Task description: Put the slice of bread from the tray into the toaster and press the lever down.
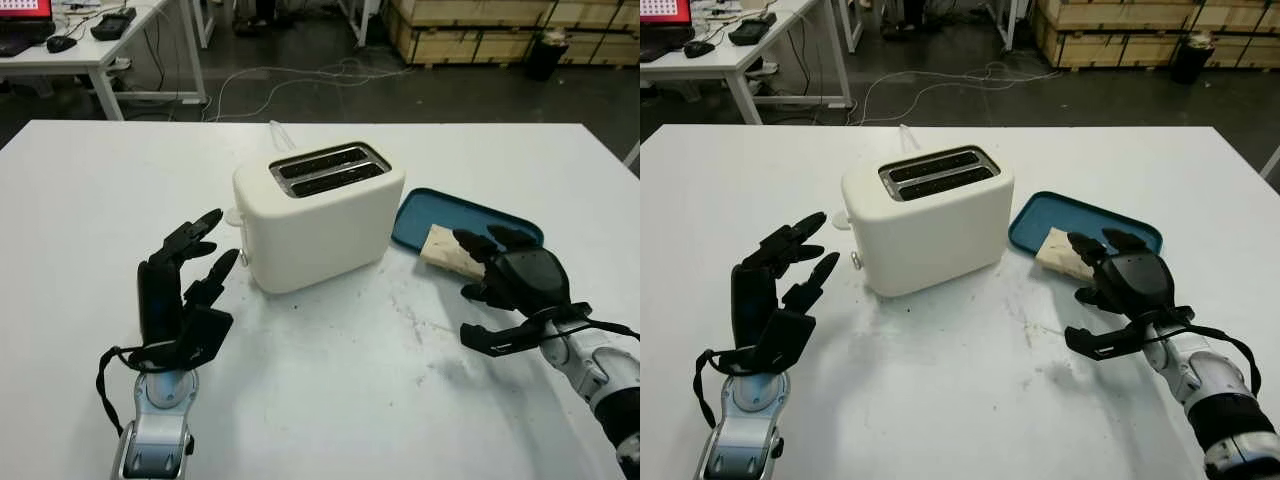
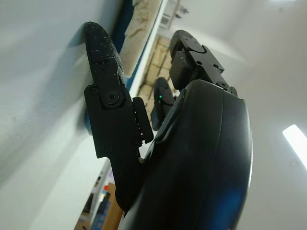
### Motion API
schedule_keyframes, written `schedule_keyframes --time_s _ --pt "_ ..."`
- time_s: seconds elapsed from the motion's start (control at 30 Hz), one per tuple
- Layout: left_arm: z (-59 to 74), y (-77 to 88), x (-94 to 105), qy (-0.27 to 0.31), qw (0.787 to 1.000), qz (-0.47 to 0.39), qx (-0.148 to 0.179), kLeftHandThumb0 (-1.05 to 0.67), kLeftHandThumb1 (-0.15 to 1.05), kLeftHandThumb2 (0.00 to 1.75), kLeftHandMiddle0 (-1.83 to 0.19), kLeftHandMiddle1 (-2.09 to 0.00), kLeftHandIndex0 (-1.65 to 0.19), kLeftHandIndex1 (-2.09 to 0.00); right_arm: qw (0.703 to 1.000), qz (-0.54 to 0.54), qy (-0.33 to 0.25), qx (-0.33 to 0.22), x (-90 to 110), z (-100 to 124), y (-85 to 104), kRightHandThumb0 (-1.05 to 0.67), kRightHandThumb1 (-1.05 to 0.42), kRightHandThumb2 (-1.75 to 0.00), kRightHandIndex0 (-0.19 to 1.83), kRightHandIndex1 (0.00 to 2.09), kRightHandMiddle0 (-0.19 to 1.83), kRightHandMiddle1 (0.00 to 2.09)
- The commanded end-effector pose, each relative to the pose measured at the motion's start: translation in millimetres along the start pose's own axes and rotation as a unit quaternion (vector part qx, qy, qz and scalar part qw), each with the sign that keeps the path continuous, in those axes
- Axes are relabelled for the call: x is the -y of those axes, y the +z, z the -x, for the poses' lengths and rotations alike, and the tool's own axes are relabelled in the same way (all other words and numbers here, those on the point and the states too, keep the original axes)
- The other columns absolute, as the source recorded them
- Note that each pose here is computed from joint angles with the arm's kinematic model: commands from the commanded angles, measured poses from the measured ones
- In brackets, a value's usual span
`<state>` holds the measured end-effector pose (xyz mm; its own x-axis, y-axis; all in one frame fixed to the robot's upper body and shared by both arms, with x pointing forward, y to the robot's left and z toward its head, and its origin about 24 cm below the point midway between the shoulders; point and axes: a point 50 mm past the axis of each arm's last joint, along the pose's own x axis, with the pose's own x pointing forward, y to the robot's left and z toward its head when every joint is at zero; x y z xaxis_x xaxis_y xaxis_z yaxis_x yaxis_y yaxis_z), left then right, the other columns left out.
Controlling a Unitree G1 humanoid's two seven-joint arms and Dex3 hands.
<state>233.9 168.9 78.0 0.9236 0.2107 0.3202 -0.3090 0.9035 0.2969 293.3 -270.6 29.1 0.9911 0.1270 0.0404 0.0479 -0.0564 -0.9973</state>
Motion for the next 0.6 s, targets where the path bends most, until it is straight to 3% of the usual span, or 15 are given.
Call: schedule_keyframes --time_s 0.0,0.33,0.47,0.5,0.53,0.57 --pt "-1.3 2.1 1.5 -0.004 1.000 0.005 0.009 -0.40 0.92 0.19 -0.47 -1.02 -0.76 -0.09 1.000 0.022 -0.001 0.010 -2.6 -3.7 3.3 -0.54 -0.85 -0.01 0.33 0.01 0.31 0.01" --pt "-2.6 3.1 -0.6 0.000 1.000 0.000 0.016 -0.39 0.92 0.18 -0.46 -1.03 -0.76 -0.10 0.998 0.048 -0.022 0.038 -2.1 -9.4 5.1 -0.40 -0.90 -0.02 0.48 0.08 0.43 0.05" --pt "-3.8 4.2 -2.7 0.008 1.000 -0.008 0.017 -0.39 0.92 0.18 -0.48 -1.03 -0.76 -0.10 0.996 0.069 -0.024 0.047 -0.1 -9.8 0.8 -0.34 -0.92 -0.02 0.66 0.19 0.58 0.10" --pt "-3.8 4.3 -2.8 0.009 1.000 -0.007 0.017 -0.39 0.92 0.18 -0.49 -1.03 -0.76 -0.10 0.996 0.072 -0.021 0.049 -0.4 -9.9 0.5 -0.33 -0.92 -0.02 0.67 0.31 0.64 0.10" --pt "-3.8 4.3 -2.8 0.008 1.000 -0.006 0.015 -0.39 0.92 0.17 -0.50 -1.03 -0.76 -0.10 0.996 0.074 -0.019 0.052 -0.7 -9.8 0.7 -0.33 -0.92 -0.03 0.63 0.63 0.71 0.10" --pt "-3.8 4.3 -2.7 0.007 1.000 -0.006 0.014 -0.39 0.92 0.17 -0.50 -1.02 -0.75 -0.09 0.996 0.071 -0.021 0.057 -0.9 -9.2 1.4 -0.33 -0.92 -0.05 0.62 1.08 0.84 0.16"
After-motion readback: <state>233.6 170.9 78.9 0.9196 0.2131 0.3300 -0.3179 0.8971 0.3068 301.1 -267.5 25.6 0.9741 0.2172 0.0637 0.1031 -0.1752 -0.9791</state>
